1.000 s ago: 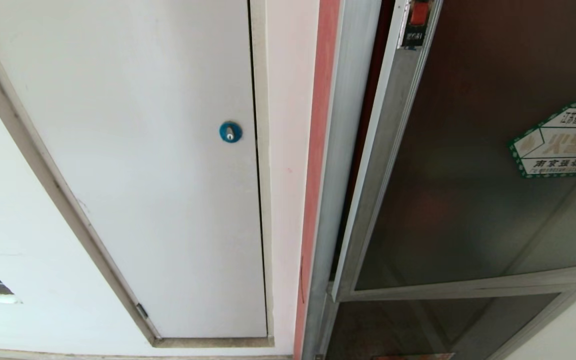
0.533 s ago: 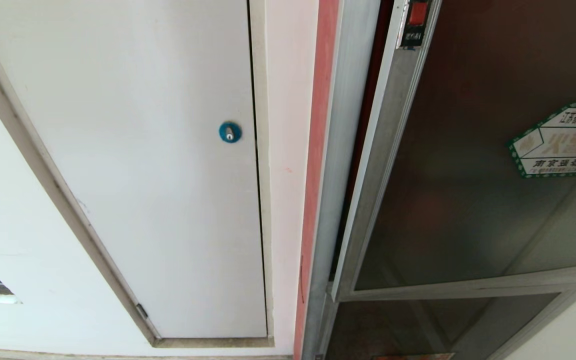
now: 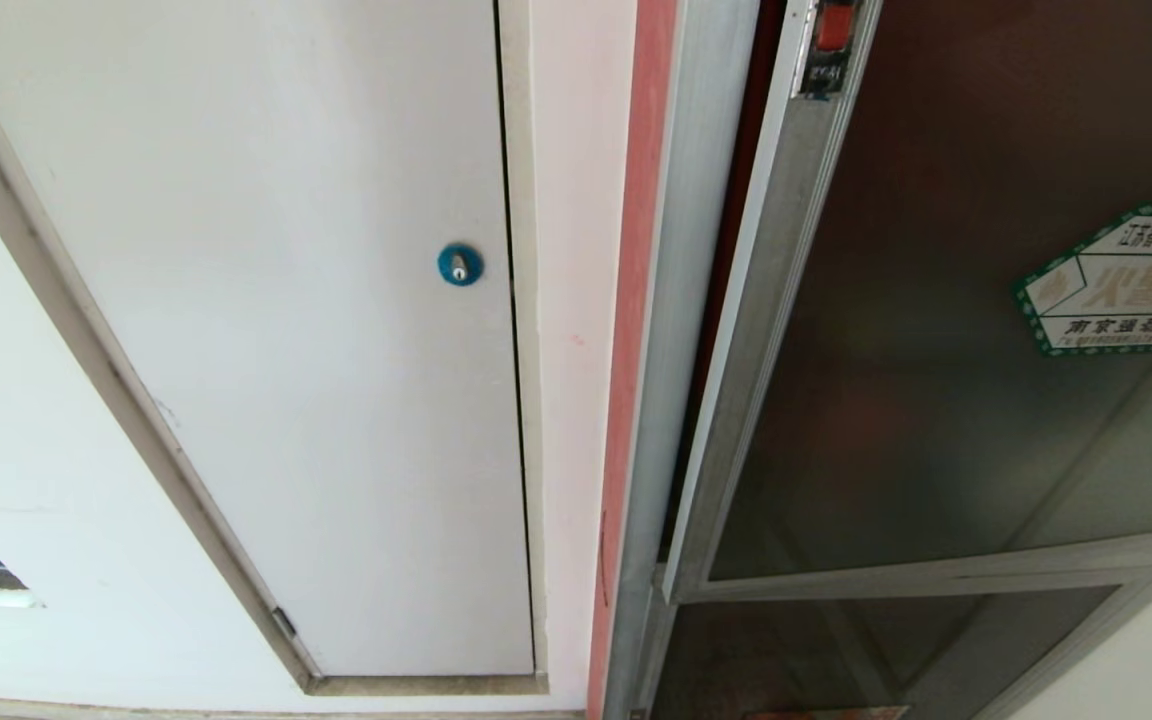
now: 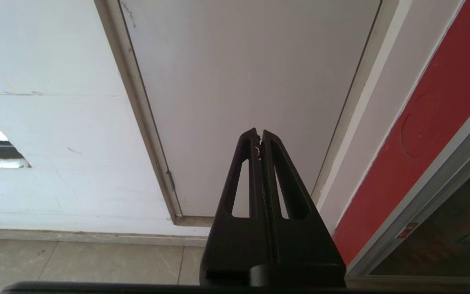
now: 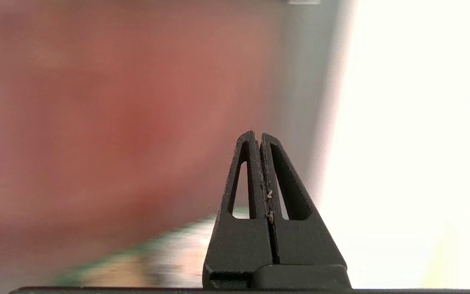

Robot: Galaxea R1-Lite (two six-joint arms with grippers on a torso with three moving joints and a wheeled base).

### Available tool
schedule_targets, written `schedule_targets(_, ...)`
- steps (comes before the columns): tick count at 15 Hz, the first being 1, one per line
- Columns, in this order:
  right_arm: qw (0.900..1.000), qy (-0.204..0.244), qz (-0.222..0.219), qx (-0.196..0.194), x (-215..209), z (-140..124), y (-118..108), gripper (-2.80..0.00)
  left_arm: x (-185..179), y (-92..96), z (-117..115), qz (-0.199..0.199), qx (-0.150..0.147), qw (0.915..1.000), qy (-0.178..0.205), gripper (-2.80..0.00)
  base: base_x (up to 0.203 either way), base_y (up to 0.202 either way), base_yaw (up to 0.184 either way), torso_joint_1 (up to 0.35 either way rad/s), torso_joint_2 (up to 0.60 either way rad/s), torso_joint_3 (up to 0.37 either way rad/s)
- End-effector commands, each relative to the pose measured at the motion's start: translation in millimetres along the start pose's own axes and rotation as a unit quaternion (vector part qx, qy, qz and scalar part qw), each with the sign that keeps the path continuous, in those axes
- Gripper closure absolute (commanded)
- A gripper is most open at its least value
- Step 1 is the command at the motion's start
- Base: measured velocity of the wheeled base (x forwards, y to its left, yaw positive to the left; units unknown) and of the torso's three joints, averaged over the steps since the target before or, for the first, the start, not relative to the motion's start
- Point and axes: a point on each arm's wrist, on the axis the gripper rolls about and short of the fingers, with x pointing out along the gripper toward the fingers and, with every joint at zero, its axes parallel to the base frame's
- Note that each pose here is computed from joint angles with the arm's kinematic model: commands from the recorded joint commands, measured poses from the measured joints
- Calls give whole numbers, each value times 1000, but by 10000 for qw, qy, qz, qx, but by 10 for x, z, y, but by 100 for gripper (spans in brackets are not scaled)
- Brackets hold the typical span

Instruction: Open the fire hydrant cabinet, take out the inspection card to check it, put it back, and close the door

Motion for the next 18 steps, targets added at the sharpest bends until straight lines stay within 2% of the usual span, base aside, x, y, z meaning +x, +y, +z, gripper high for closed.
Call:
schedule_targets(1,9983,-136,-563,-66,-230,16,-356,0,0,0,0,4,-4,10000,-2,0,0,0,0,0,0,0)
schedule_targets(4,9948,10,-920,-439,-604,-121,-657,0,0,0,0,3,-4,10000,-3,0,0,0,0,0,0,0)
schedule_targets(7,9910,310,-1018,-817,-1006,-347,-869,0,0,0,-2,7,-4,10000,1,0,0,0,0,0,0,0)
schedule_targets(15,9834,916,-906,-1281,-1665,-1057,-1058,0,0,0,0,2,-4,10000,-3,0,0,0,0,0,0,0)
schedule_targets(16,9836,919,-833,-1308,-1733,-1145,-1068,0,0,0,0,2,-4,10000,-3,0,0,0,0,0,0,0)
schedule_targets(18,9876,902,-306,-1252,-1799,-1376,-1019,0,1,0,-2,3,-4,10000,4,0,0,0,0,0,0,0)
